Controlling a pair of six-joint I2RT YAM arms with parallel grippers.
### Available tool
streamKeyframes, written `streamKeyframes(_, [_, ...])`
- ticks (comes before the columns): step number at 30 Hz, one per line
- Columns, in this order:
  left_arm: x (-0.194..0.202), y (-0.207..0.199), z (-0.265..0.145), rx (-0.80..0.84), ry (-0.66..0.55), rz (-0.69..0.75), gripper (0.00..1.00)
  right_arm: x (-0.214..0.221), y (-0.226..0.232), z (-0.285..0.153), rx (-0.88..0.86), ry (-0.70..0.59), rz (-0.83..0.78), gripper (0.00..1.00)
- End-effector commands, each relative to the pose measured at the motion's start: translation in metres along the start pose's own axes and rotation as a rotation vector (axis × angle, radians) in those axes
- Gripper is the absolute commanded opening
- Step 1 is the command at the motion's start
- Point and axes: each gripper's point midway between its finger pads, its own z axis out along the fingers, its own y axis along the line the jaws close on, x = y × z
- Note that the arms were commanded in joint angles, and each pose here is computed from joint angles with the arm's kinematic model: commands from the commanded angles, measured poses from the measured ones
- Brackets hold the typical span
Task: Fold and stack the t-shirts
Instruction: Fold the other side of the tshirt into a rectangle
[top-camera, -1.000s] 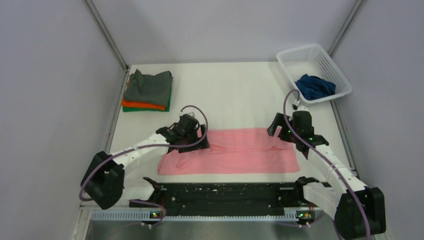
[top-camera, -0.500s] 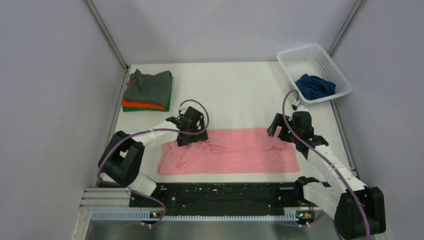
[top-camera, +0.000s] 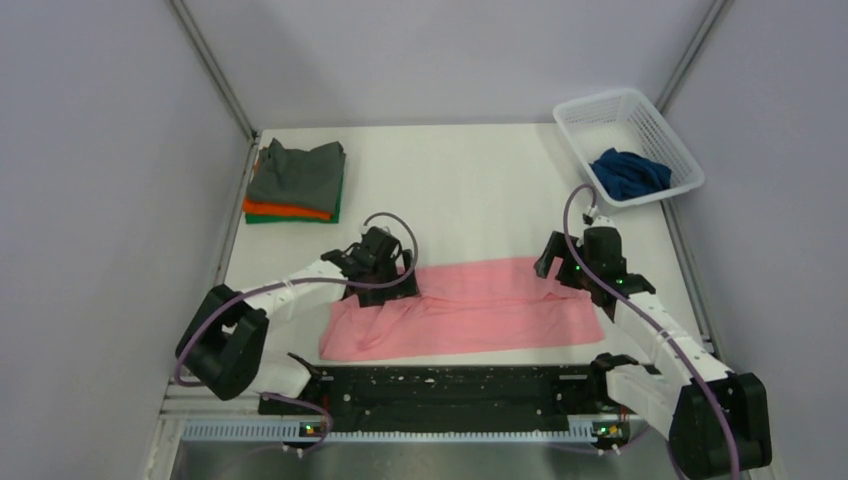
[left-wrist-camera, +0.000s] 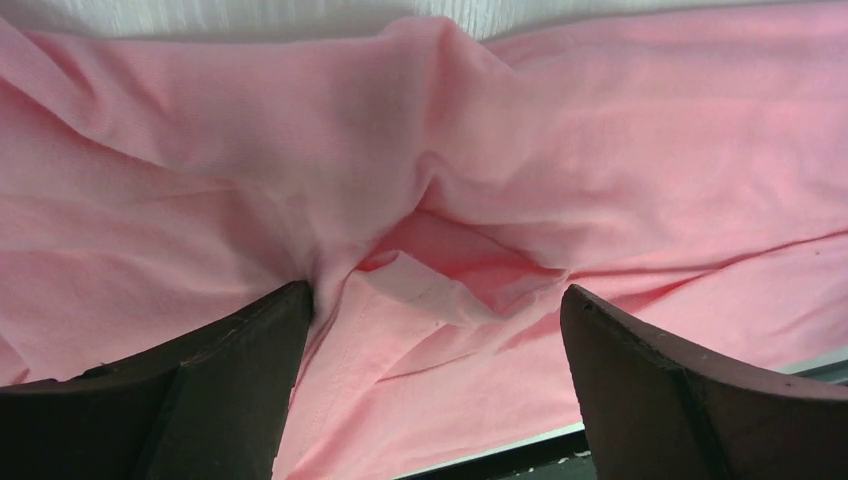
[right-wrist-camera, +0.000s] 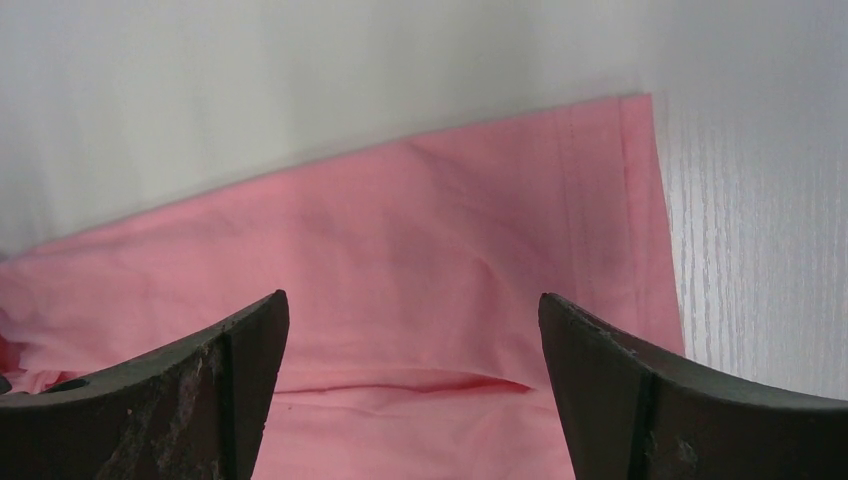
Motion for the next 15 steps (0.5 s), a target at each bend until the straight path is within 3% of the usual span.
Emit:
streamKeyframes(1, [0.0, 0.005, -0.012, -0.052, -0.022, 0.023, 0.99, -0.011, 0.004, -0.002, -0.016, -0.047, -0.008, 0.94])
streamKeyframes(9, [0.0, 0.005, -0.026, -0.123, -0.047, 0.016, 0.99, -0.01, 0.002, -0.001, -0.01, -0.046, -0.009, 0.94])
streamKeyframes(15, [-0.002, 0.028, -0.015, -0.242, -0.093, -0.017, 0.99, -0.005, 0.003, 0.001, -0.02, -0.029, -0.01, 0.94])
